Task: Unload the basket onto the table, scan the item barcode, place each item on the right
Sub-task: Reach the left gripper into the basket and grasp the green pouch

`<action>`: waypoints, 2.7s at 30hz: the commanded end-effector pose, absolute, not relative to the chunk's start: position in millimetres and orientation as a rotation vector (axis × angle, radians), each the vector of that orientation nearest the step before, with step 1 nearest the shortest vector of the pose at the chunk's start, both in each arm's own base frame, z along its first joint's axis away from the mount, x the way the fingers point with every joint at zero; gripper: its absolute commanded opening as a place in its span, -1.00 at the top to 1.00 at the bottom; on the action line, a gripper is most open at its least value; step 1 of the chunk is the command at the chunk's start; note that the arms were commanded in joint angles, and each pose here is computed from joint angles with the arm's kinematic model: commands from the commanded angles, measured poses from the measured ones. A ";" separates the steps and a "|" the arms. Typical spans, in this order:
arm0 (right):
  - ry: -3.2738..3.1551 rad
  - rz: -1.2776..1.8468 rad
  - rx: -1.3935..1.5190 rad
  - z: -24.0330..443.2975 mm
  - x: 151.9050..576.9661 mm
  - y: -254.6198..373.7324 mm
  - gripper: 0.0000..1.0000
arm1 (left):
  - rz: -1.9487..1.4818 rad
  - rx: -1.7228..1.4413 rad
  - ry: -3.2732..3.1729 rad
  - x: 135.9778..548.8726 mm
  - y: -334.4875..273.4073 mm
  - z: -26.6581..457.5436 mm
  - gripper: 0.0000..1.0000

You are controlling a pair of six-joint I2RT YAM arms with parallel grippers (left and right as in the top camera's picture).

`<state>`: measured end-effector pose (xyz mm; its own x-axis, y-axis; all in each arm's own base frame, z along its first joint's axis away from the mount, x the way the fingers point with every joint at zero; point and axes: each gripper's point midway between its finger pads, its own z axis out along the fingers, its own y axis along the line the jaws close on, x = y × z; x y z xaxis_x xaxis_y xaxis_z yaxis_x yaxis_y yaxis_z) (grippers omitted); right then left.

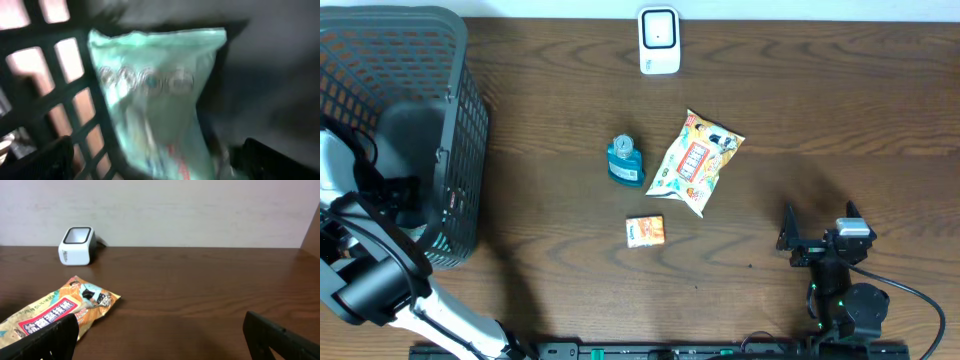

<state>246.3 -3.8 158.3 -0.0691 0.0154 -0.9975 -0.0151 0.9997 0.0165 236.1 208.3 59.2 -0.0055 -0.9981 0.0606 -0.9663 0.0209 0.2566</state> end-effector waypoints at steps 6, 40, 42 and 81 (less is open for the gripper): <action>1.638 0.017 -0.015 158.4 246.1 -2.8 -0.99 | -0.303 2.049 -2.039 214.5 208.3 20.3 -0.88; 1.638 0.017 -0.015 158.4 246.1 -2.8 -0.99 | -0.147 2.820 -2.598 223.9 213.4 308.3 -0.79; 1.638 0.017 -0.015 158.4 246.1 -2.8 -0.99 | -0.173 2.762 -2.595 226.3 216.0 294.9 -0.95; 1.638 0.017 -0.015 158.4 246.1 -2.8 -0.99 | -0.292 2.156 -2.095 206.2 201.0 29.5 0.53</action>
